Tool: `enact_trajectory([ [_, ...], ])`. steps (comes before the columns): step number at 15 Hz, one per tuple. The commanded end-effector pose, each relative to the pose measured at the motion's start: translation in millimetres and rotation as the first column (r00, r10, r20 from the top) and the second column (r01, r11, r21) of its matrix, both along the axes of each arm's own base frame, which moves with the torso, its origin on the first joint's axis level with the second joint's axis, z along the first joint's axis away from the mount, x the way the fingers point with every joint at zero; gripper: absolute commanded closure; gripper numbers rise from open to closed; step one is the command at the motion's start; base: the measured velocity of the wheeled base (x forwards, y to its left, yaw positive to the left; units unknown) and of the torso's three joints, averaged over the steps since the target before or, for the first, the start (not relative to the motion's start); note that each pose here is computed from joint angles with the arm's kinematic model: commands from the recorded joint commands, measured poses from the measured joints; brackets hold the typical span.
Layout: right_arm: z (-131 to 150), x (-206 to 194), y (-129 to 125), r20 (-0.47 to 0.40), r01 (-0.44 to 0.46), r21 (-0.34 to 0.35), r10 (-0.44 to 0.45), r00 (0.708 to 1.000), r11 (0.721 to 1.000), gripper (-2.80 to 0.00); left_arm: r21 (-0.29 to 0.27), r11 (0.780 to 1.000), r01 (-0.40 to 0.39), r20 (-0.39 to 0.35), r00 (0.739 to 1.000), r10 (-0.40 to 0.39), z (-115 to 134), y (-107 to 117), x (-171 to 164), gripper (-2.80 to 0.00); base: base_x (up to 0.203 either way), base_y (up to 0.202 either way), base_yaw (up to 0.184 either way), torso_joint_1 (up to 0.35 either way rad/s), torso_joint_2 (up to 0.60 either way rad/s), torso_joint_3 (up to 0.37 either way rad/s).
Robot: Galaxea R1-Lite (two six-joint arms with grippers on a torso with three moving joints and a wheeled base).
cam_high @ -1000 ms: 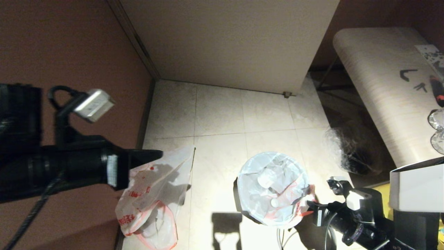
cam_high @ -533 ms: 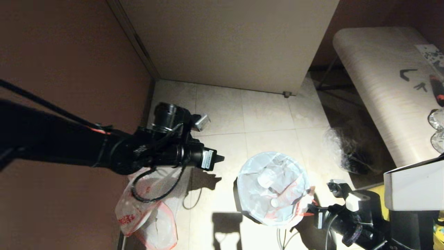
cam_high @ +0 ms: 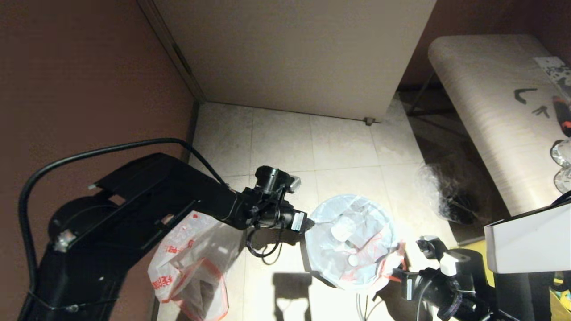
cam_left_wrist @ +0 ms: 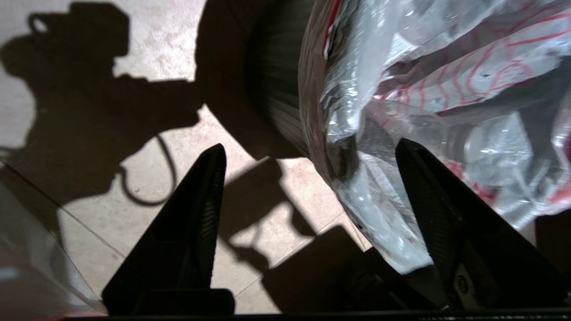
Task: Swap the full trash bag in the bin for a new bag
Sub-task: Place the trash bag on the floor
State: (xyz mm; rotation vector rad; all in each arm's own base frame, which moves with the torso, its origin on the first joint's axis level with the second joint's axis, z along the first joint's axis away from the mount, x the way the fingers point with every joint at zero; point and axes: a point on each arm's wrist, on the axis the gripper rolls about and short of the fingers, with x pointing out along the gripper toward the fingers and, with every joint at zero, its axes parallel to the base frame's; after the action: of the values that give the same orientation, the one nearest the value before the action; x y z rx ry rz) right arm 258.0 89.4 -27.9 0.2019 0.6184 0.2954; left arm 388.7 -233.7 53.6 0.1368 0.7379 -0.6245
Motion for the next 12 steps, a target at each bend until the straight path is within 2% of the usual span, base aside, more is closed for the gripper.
enact_trajectory([
  [1, -1.7, -0.1, 0.4, -0.002, -0.001, 0.002, 0.001, 1.000, 1.000, 0.00, 0.045, 0.999, -0.004, -0.040, 0.999, 0.006, -32.6, -9.3, 2.3, -2.80, 0.000, 0.000, 0.000, 0.000, 0.00, 0.000],
  [3, -2.2, -0.6, 0.2, -0.005, -0.001, 0.001, 0.001, 1.000, 1.000, 0.00, 0.053, 0.999, -0.009, -0.004, 1.000, 0.010, -38.1, -19.5, -0.3, -2.80, 0.000, 0.000, 0.000, 0.000, 0.00, 0.000],
  [4, -2.2, -0.6, 0.2, -0.005, -0.001, 0.001, 0.001, 1.000, 1.000, 0.00, 0.056, 0.998, -0.012, 0.009, 1.000, 0.012, -36.8, -22.4, -2.0, -2.26, 0.000, 0.000, 0.000, 0.000, 0.00, 0.000],
  [5, -1.3, -0.5, 0.2, -0.001, -0.002, 0.001, 0.002, 1.000, 1.000, 0.00, 0.064, 0.998, -0.023, 0.023, 0.999, 0.021, -36.3, -24.7, -2.2, 0.00, 0.000, 0.000, 0.000, 0.000, 0.00, 0.000],
  [9, 1.2, -0.5, 1.1, 0.007, -0.004, 0.005, 0.004, 1.000, 1.000, 0.00, 0.096, 0.995, -0.008, 0.023, 1.000, 0.006, -44.4, -34.5, -9.3, 0.00, 0.000, 0.000, 0.000, 0.000, 0.00, 0.000],
  [12, 7.1, -0.5, 3.8, 0.027, -0.012, 0.015, 0.012, 1.000, 1.000, 0.00, 0.136, 0.990, -0.034, 0.037, 0.999, 0.029, -54.9, -39.9, -10.6, 0.00, 0.000, 0.000, 0.000, 0.000, 0.00, 0.000],
])
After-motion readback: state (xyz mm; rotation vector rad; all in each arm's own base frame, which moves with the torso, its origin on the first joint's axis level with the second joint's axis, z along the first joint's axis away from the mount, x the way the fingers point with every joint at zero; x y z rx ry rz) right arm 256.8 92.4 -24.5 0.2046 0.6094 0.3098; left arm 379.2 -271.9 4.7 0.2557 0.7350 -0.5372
